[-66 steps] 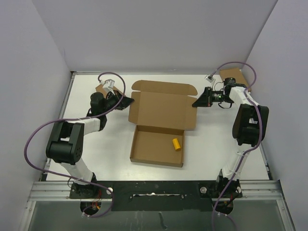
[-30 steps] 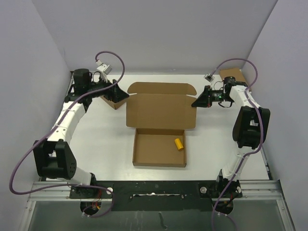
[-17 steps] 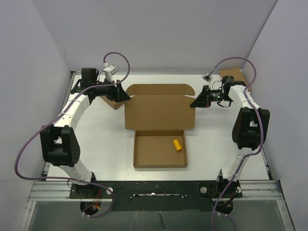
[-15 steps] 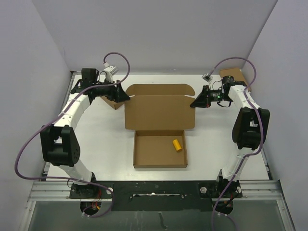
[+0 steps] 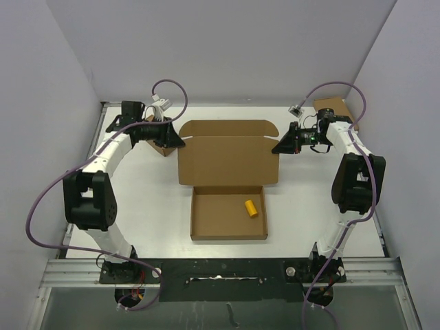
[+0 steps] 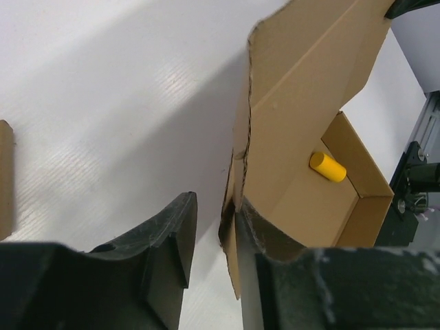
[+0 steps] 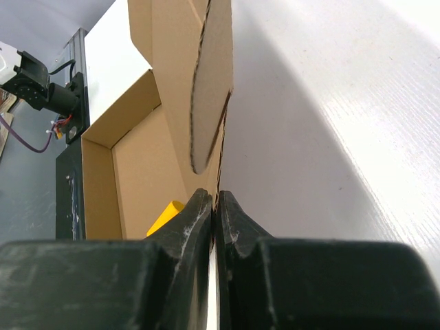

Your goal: Fold the paper box

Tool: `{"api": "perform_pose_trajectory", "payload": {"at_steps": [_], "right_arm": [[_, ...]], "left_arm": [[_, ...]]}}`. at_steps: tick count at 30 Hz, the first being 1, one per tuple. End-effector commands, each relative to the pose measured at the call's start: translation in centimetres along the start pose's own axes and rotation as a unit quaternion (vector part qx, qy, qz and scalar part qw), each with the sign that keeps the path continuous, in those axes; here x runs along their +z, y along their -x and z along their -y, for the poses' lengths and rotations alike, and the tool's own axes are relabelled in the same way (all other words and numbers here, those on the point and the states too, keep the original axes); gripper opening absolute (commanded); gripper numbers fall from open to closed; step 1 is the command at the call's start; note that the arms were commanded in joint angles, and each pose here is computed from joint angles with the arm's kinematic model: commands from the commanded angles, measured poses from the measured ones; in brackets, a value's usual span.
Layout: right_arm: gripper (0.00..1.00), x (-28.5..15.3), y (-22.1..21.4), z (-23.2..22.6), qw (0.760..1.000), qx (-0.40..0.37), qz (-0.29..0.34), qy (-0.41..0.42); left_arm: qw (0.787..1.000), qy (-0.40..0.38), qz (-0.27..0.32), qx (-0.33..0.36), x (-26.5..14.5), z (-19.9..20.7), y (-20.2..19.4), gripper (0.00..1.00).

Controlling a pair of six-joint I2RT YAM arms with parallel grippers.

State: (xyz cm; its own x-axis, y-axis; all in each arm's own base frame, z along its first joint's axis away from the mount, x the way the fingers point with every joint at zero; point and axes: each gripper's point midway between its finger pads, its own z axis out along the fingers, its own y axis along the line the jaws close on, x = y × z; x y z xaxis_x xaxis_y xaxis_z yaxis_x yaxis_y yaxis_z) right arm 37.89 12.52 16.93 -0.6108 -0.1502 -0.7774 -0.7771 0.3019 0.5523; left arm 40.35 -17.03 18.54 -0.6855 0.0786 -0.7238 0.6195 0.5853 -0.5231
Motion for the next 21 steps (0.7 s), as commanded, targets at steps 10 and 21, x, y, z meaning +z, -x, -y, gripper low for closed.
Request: {"api": "perform_pose_trajectory", "payload": {"at_steps": [10,21], "right_arm": [[0.00,-0.9,2.9,-1.9,0.997,-0.072,0.011,-0.013],[0.00,-1.5,6.1,-0.3,0.983,-0.135,-0.012,-0.124]], "left_arm": [[0.999,-0.034,0.015,0.004,0.2,1.5,1.6,0.00],[0.995,0.021,0.100,0.012,0.8,3.2,4.9,0.00]]}}
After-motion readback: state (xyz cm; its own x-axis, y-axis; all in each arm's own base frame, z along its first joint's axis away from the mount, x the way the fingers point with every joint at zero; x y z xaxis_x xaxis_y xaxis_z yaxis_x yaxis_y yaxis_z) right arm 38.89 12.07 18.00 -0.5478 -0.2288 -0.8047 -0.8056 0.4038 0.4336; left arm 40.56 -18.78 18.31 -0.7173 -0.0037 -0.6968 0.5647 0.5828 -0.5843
